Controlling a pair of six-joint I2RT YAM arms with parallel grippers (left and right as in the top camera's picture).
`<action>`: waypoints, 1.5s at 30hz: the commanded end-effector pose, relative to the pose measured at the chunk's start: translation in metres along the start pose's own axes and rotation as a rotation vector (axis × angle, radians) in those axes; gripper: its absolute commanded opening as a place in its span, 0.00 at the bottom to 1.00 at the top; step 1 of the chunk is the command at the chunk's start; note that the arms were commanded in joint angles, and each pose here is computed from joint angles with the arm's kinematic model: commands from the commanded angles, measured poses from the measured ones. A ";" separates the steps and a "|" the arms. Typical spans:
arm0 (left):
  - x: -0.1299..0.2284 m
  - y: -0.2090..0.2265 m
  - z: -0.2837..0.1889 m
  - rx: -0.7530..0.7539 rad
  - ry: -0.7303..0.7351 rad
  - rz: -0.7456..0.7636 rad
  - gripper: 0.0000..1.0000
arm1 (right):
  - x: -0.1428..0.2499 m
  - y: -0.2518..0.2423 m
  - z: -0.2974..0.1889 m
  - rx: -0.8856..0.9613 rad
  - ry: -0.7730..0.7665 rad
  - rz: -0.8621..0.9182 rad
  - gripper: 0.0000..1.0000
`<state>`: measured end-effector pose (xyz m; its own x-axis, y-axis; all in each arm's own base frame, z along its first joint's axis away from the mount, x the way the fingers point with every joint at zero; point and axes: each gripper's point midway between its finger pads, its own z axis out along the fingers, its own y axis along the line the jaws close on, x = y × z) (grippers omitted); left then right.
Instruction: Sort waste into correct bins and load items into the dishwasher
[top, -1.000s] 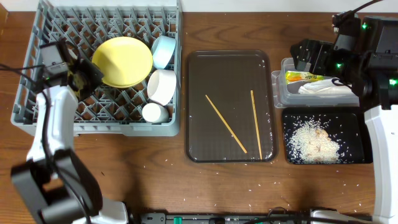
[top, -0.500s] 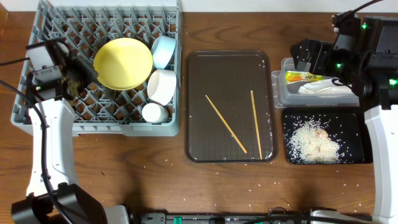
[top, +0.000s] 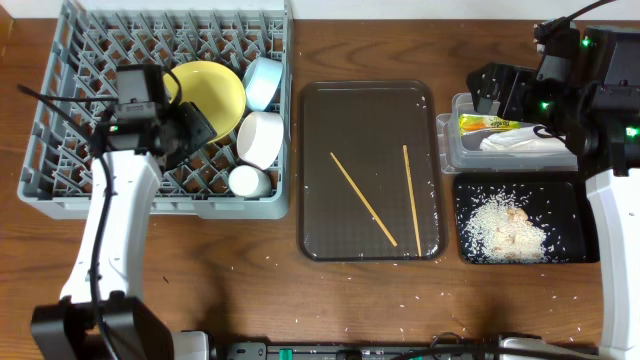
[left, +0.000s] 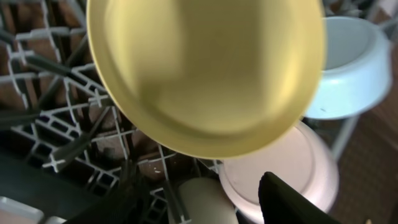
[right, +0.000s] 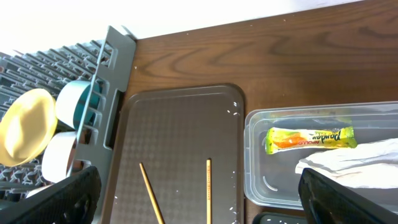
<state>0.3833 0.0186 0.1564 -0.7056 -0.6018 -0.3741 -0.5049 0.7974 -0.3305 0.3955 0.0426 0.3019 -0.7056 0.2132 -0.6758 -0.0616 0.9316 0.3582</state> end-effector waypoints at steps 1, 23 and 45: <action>0.004 0.015 0.022 -0.101 0.014 -0.121 0.58 | 0.000 0.001 0.001 -0.001 0.000 -0.006 0.99; -0.007 0.040 0.081 -0.237 -0.026 -0.177 0.52 | 0.000 0.001 0.001 -0.001 0.000 -0.006 0.99; -0.041 0.028 0.033 -0.197 -0.191 -0.076 0.07 | 0.000 0.001 0.001 -0.001 0.000 -0.006 0.99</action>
<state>0.4163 0.0592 0.1008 -0.5655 -0.7043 -0.4292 -0.6973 0.6862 -0.2072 0.3955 0.0426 0.3019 -0.7056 0.2132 -0.6758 -0.0616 0.9316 0.3582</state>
